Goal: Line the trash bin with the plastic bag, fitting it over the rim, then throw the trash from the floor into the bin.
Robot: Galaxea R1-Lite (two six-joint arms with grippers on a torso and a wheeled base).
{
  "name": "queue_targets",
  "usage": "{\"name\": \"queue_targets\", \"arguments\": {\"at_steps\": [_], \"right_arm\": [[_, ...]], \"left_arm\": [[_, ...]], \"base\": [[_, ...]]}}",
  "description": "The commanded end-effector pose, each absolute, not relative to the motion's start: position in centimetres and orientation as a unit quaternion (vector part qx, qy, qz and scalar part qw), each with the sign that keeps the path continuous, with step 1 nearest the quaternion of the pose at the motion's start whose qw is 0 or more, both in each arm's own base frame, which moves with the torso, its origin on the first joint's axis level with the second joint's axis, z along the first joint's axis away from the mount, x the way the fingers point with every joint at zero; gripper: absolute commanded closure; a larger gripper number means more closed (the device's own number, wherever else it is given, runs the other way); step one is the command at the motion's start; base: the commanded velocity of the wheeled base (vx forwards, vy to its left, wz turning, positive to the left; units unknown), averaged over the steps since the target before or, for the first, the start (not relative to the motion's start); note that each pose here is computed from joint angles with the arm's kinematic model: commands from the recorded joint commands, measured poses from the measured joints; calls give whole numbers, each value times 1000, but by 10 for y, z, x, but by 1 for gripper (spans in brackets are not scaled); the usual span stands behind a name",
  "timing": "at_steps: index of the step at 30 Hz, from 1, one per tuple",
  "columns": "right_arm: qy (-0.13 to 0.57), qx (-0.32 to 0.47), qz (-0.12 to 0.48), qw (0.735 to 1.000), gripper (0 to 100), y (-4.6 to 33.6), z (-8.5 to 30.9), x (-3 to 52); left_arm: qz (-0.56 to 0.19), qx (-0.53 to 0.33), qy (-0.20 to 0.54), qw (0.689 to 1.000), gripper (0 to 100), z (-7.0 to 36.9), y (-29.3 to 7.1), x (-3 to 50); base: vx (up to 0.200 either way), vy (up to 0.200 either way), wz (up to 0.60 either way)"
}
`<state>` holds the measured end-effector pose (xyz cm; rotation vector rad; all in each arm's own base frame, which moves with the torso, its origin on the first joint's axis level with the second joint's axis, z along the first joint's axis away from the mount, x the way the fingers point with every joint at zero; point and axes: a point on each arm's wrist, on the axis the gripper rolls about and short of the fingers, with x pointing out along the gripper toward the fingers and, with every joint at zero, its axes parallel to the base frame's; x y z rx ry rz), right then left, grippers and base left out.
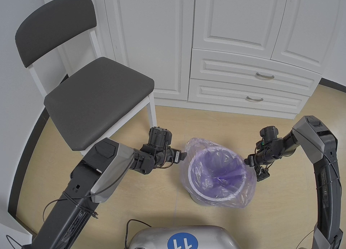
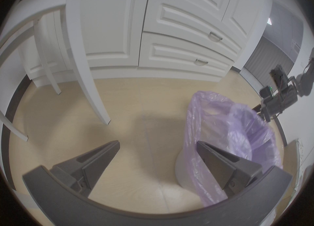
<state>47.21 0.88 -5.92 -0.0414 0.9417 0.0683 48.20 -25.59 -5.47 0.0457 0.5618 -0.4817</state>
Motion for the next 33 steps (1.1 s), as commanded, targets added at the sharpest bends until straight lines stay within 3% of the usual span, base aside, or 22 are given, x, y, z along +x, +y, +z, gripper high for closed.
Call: {"name": "queue_targets", "arguments": {"at_steps": [1, 12, 23, 24, 28, 33], "right_arm": [[458, -16, 30, 888, 0, 8, -70, 480], [492, -6, 25, 870, 0, 10, -91, 493], [488, -15, -15, 872, 0, 15, -105, 502], [477, -20, -46, 877, 0, 23, -113, 509], [466, -18, -64, 882, 0, 31, -117, 514], [447, 4, -71, 892, 0, 32, -95, 518]], "left_arm": [[-229, 29, 304, 924, 0, -85, -243, 485], [-252, 33, 356, 899, 0, -95, -236, 480], [-244, 34, 383, 891, 0, -95, -228, 480], [-245, 33, 382, 891, 0, -95, -228, 481], [-244, 34, 381, 891, 0, -94, -228, 481], [-242, 35, 379, 893, 0, -94, -228, 481]], "base": [[0, 0, 0], [0, 0, 0], [0, 0, 0], [0, 0, 0], [0, 0, 0], [0, 0, 0]]}}
